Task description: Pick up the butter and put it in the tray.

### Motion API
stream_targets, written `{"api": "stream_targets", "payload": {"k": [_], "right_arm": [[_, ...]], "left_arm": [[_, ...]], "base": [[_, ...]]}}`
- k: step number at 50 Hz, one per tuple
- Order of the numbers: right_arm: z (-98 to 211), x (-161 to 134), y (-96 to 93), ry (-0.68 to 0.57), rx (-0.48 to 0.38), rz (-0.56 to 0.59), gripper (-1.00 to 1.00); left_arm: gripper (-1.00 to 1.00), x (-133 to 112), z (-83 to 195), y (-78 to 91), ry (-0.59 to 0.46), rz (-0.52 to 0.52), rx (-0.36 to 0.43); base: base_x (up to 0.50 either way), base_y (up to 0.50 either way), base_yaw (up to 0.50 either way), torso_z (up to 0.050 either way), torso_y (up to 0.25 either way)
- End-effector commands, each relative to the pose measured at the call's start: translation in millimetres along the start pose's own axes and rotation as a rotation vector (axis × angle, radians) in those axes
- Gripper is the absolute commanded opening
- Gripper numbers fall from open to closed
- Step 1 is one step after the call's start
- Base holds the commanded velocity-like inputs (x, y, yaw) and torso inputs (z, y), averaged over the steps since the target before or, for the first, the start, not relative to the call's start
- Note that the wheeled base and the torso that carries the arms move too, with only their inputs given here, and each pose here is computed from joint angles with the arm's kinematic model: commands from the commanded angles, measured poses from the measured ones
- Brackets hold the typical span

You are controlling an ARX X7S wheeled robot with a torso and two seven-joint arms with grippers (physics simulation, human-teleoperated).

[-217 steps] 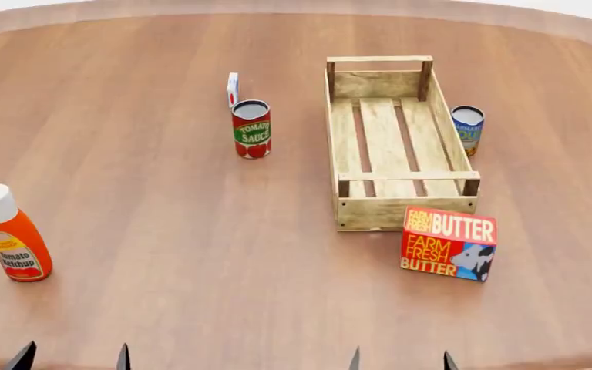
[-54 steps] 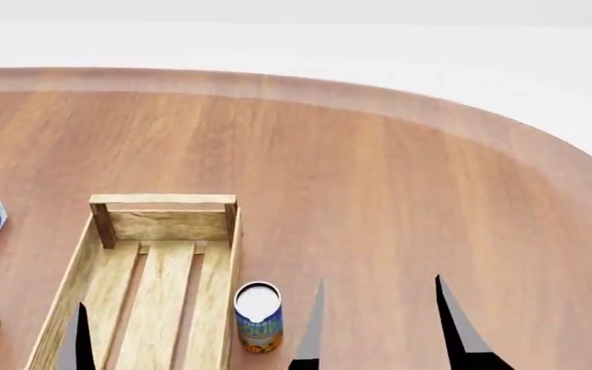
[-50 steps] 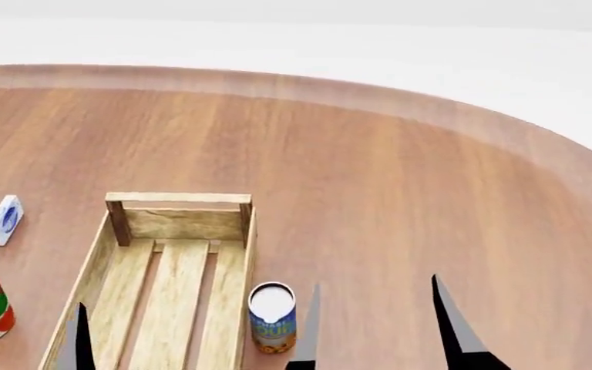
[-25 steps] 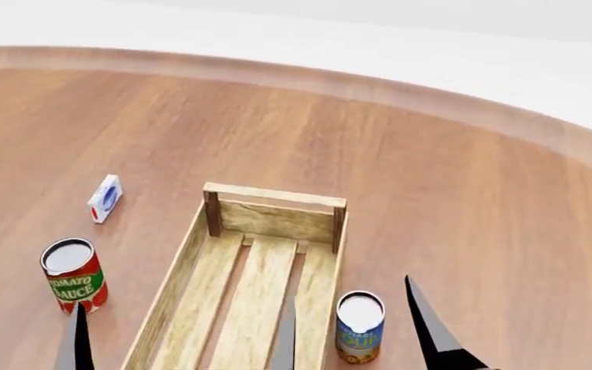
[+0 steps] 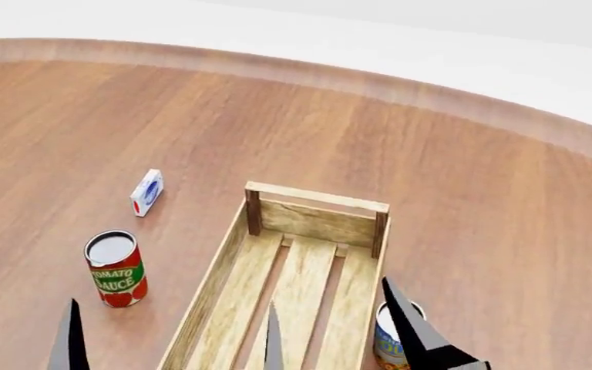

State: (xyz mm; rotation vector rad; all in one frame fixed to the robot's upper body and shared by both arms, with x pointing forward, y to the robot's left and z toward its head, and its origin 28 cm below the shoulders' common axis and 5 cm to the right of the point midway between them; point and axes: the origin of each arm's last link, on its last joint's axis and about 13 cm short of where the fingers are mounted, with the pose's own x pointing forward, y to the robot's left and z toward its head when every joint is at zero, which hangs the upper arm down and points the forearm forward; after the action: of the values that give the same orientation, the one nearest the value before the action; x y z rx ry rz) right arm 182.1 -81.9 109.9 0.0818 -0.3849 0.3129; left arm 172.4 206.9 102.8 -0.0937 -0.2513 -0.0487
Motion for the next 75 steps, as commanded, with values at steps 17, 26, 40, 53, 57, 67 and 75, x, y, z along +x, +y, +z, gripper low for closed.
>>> {"api": "stream_targets", "payload": {"k": [17, 26, 40, 53, 57, 67, 75], "right_arm": [[32, -43, -41.3, 0.123, 0.032, 0.226, 1.0], [44, -59, -52.7, 0.236, -0.04, 0.267, 1.0], [56, -77, -58.2, 0.476, -0.164, 0.344, 1.0], [62, -72, -63.2, 0.654, -0.256, 0.44, 1.0], [64, -72, -64.5, 0.689, -0.269, 0.452, 1.0], [69, -71, -71.3, 0.741, -0.277, 0.483, 1.0], [70, -73, -70.8, 0.776, -0.28, 0.524, 1.0]], "left_arm": [[1.0, 1, 3, 2.8, -0.016, 0.015, 0.011], [1.0, 1, 1, 1.9, -0.012, 0.015, 0.014], [1.0, 1, -1, 0.6, -0.004, 0.011, 0.017], [1.0, 1, -2, 0.0, -0.007, 0.01, 0.021], [1.0, 1, -2, -0.2, -0.007, 0.01, 0.023], [1.0, 1, -2, -0.8, -0.007, 0.008, 0.027], [1.0, 0, -2, -0.9, -0.007, 0.007, 0.028]], "base": [[0.0, 0.0, 0.0, 0.0, 0.0], [0.0, 0.0, 0.0, 0.0, 0.0], [0.0, 0.0, 0.0, 0.0, 0.0], [0.0, 0.0, 0.0, 0.0, 0.0], [0.0, 0.0, 0.0, 0.0, 0.0], [0.0, 0.0, 0.0, 0.0, 0.0], [0.0, 0.0, 0.0, 0.0, 0.0]]}}
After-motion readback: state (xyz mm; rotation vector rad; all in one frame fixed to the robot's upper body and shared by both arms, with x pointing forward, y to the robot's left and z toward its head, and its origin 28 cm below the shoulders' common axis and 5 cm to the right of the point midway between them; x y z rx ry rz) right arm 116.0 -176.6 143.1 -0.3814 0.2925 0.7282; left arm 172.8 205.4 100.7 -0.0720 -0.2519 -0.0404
